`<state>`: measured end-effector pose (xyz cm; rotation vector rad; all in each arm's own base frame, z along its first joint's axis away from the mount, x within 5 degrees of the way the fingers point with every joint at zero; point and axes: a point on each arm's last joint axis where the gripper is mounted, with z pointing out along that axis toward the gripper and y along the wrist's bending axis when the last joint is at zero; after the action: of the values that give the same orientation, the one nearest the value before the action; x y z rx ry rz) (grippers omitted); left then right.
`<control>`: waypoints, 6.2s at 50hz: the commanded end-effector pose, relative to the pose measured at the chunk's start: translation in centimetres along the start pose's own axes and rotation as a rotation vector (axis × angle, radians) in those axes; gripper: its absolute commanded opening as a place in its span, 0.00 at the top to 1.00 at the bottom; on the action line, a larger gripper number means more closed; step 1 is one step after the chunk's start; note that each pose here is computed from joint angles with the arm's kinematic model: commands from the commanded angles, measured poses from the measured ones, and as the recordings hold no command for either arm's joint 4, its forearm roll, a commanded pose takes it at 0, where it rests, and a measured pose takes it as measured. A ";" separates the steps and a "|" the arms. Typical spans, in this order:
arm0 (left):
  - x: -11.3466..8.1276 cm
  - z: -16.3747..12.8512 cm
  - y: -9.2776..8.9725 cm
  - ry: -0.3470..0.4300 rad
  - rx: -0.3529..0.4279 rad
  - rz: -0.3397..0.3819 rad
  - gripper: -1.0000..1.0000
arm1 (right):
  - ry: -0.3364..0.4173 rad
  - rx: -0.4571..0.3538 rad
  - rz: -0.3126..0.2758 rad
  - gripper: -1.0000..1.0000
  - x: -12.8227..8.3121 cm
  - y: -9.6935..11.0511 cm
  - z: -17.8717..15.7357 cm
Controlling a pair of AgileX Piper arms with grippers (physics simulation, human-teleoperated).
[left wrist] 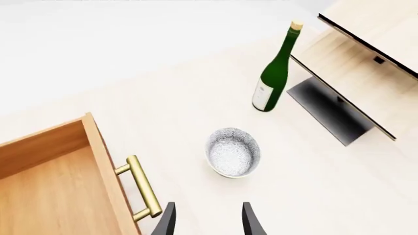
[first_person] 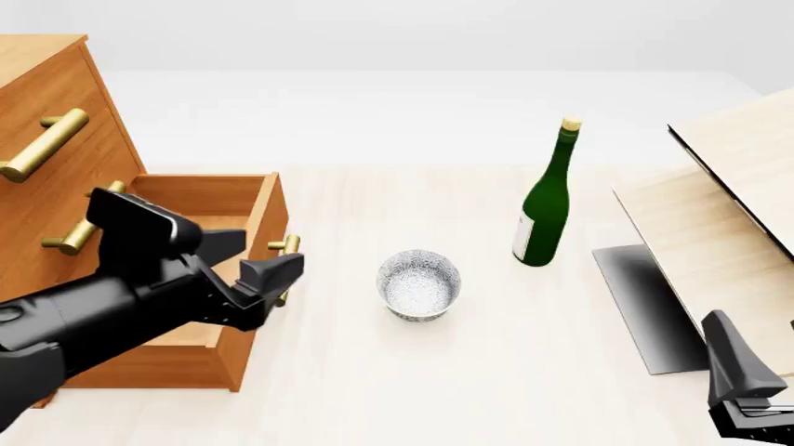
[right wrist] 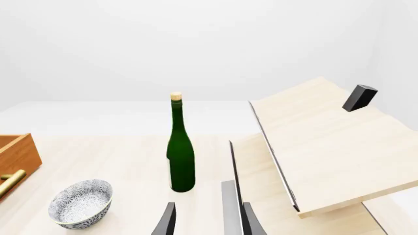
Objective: Put the bowl in the bottom drawer of the cabinet and close it.
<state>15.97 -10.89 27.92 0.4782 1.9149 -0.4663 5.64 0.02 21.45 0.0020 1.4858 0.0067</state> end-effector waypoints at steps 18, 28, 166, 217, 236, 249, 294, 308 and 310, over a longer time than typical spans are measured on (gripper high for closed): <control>-1.2 0.7 -1.2 -0.026 0.055 -0.058 0.00 | 0.000 0.000 0.000 0.00 0.0 0.0 0.0; -1.5 1.6 -1.4 -0.020 0.055 -0.070 0.00 | 0.000 0.000 0.000 0.00 0.0 0.0 0.0; 1.8 20.2 0.6 0.226 -0.067 -0.289 0.00 | 0.000 0.000 -0.001 0.00 0.0 0.0 0.0; 6.6 24.3 0.0 0.345 -0.080 -0.312 0.00 | 0.000 0.000 0.000 0.00 0.0 0.0 0.0; 7.5 24.8 0.3 0.366 -0.087 -0.303 1.00 | 0.000 0.000 0.000 0.00 0.0 0.0 0.0; 7.2 24.1 -0.5 0.344 -0.066 -0.298 1.00 | 0.000 0.000 -0.001 0.00 0.0 0.0 0.0; 3.6 18.7 -1.2 0.221 -0.015 -0.252 1.00 | 0.000 0.000 -0.001 0.00 0.0 0.0 0.0; 2.9 17.3 -0.8 0.197 -0.018 -0.232 1.00 | 0.000 0.000 0.000 0.00 0.0 0.0 0.0; 2.8 17.1 -0.7 0.195 -0.018 -0.232 1.00 | 0.000 0.000 -0.001 0.00 0.0 0.0 0.0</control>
<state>28.05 -20.95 17.87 0.3354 2.1982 -0.5558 5.64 0.02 21.45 0.0020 1.4858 0.0067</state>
